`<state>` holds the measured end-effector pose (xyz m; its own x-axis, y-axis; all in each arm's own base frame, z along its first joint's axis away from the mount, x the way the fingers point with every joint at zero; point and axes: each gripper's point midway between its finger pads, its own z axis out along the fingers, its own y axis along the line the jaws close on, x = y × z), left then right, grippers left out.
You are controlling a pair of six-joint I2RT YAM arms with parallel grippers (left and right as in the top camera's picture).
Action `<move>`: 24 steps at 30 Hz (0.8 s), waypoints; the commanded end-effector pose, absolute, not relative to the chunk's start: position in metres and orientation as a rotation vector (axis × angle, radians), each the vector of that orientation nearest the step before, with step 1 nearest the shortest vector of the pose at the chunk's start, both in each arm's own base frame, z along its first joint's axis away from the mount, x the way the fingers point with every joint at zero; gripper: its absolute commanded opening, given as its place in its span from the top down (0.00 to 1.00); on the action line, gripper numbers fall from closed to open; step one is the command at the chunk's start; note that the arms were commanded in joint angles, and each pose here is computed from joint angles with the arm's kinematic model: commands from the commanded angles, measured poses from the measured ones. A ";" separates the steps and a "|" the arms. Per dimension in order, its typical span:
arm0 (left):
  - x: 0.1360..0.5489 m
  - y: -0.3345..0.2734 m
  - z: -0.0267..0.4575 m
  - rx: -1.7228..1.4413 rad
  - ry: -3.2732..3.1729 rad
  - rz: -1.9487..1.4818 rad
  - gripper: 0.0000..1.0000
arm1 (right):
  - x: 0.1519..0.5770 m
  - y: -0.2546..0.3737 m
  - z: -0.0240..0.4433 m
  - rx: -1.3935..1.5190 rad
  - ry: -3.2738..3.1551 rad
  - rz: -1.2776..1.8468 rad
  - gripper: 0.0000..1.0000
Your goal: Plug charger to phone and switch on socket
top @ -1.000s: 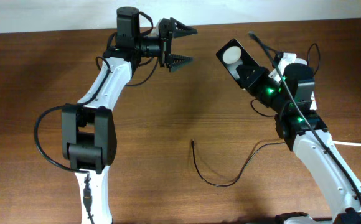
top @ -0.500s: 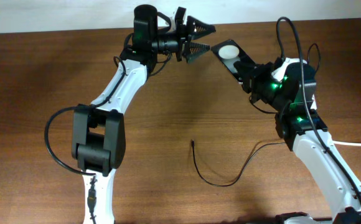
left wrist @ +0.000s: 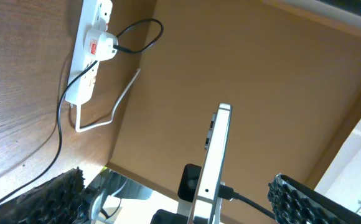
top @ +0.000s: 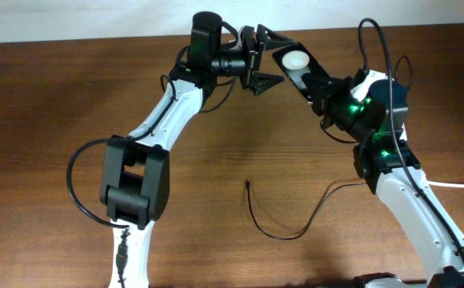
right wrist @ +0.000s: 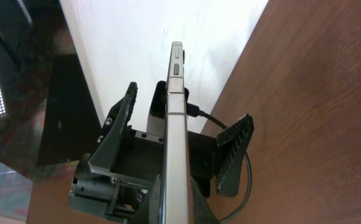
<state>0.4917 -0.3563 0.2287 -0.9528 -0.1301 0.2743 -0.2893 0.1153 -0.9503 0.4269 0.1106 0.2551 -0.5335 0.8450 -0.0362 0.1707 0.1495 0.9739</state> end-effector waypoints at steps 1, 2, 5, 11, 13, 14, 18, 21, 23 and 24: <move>0.500 -0.358 0.232 0.496 -2.274 1.983 0.01 | 0.433 0.113 0.268 0.972 1.756 1.372 0.96; 0.501 -0.358 0.232 0.540 -2.243 1.967 0.01 | 0.434 0.114 0.268 0.984 1.743 1.349 0.96; 0.509 -0.358 0.243 0.527 -2.255 2.045 0.01 | 0.434 0.122 0.267 0.992 1.735 1.329 0.96; 0.506 -0.364 0.243 0.539 -2.244 2.035 0.01 | 0.431 0.139 0.265 1.076 1.709 1.356 0.96; 0.506 -0.364 0.246 0.523 -2.246 2.054 0.01 | 0.432 0.140 0.262 1.099 1.710 1.366 0.96; 0.508 -0.364 0.246 0.528 -2.249 2.061 0.01 | 0.432 0.141 0.262 1.099 1.711 1.366 0.96; 0.512 -0.363 0.246 0.559 -2.261 2.069 0.01 | 0.430 0.146 0.262 1.090 1.720 1.373 0.96; 0.513 -0.363 0.246 0.565 -2.263 2.071 0.00 | 0.430 0.146 0.261 1.089 1.722 1.374 0.96; 0.513 -0.363 0.245 0.568 -2.265 2.071 0.08 | 0.430 0.146 0.261 1.089 1.722 1.373 0.96; 0.513 -0.363 0.245 0.568 -2.265 2.072 0.09 | 0.430 0.146 0.261 1.089 1.722 1.374 0.96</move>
<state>0.5114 -0.3624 0.2396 -0.9320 -0.2421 0.2698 -0.2917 0.0593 -0.9547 0.4276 0.1427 0.2494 -0.4244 0.9054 0.0069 0.2295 0.1002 0.9681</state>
